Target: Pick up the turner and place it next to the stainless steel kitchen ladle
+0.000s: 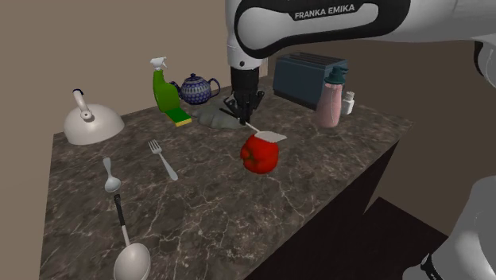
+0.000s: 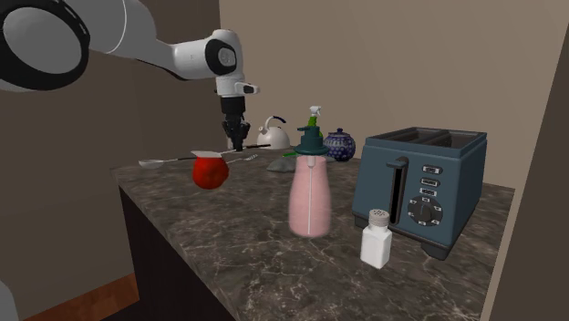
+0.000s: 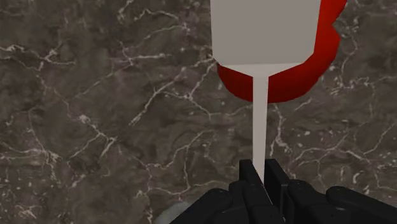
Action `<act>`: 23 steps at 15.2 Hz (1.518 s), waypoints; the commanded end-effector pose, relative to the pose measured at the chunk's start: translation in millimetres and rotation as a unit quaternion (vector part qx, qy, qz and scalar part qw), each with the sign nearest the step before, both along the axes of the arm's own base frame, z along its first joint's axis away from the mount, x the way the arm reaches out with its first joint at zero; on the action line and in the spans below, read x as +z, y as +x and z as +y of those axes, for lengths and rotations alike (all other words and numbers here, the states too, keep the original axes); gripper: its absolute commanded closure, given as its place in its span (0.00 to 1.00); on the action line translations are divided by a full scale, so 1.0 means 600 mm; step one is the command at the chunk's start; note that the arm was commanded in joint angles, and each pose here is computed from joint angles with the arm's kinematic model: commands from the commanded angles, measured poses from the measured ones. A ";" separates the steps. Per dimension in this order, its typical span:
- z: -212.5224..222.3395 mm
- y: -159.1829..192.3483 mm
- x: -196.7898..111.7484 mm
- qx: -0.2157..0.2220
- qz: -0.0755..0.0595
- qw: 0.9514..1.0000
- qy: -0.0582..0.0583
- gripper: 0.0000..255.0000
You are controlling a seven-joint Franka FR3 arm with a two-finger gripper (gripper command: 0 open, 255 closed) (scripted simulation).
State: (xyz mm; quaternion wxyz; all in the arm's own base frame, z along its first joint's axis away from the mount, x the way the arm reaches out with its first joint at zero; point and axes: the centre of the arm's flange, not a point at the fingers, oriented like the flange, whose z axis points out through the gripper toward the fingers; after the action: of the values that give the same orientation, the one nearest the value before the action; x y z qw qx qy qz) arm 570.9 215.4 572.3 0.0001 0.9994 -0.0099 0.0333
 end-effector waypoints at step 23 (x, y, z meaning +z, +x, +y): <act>0.214 -0.097 -0.113 -0.001 0.000 1.000 0.000 1.00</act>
State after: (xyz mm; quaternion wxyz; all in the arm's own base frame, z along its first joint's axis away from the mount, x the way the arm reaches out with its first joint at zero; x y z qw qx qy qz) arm 511.9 343.3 510.3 -0.0005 0.9994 -0.0100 0.0337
